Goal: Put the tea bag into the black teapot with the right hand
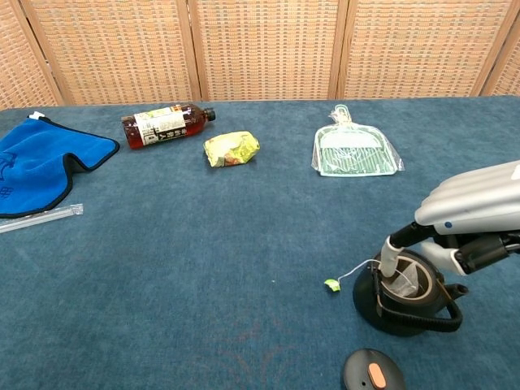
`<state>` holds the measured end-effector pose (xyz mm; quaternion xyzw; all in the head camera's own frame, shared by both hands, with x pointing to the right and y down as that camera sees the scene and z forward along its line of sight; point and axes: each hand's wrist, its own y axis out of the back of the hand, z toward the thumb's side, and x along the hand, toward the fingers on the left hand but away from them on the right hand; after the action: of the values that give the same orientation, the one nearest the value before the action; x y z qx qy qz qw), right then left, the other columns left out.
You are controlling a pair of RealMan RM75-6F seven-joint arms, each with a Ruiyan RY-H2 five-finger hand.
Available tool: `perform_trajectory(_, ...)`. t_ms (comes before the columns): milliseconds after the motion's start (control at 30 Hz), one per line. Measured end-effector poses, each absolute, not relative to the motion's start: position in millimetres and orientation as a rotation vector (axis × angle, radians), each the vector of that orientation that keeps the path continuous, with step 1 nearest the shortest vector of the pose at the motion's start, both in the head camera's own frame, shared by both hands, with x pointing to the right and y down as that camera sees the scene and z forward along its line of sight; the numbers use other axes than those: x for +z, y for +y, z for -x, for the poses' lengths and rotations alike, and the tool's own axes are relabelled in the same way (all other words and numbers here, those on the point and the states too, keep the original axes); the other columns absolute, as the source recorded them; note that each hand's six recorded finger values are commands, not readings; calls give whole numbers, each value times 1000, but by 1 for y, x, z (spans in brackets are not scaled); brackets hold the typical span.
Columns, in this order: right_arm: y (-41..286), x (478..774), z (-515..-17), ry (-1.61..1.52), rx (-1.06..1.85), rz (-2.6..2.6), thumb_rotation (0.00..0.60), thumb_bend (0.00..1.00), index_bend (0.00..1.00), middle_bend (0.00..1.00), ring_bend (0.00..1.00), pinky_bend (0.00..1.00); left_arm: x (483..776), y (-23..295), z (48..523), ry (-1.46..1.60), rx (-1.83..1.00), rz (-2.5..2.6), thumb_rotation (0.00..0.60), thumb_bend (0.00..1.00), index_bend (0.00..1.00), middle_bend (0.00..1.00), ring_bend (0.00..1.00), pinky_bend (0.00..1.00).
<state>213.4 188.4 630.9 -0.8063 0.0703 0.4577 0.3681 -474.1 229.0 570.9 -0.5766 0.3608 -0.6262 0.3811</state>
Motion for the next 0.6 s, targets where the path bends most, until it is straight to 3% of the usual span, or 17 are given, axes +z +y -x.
perform_trajectory(600,193,643,-235,206,1242,2033,0,970,255,1000,1000,1000,572,229,471,912,-1599,1476,600,349,0,0,0,0)
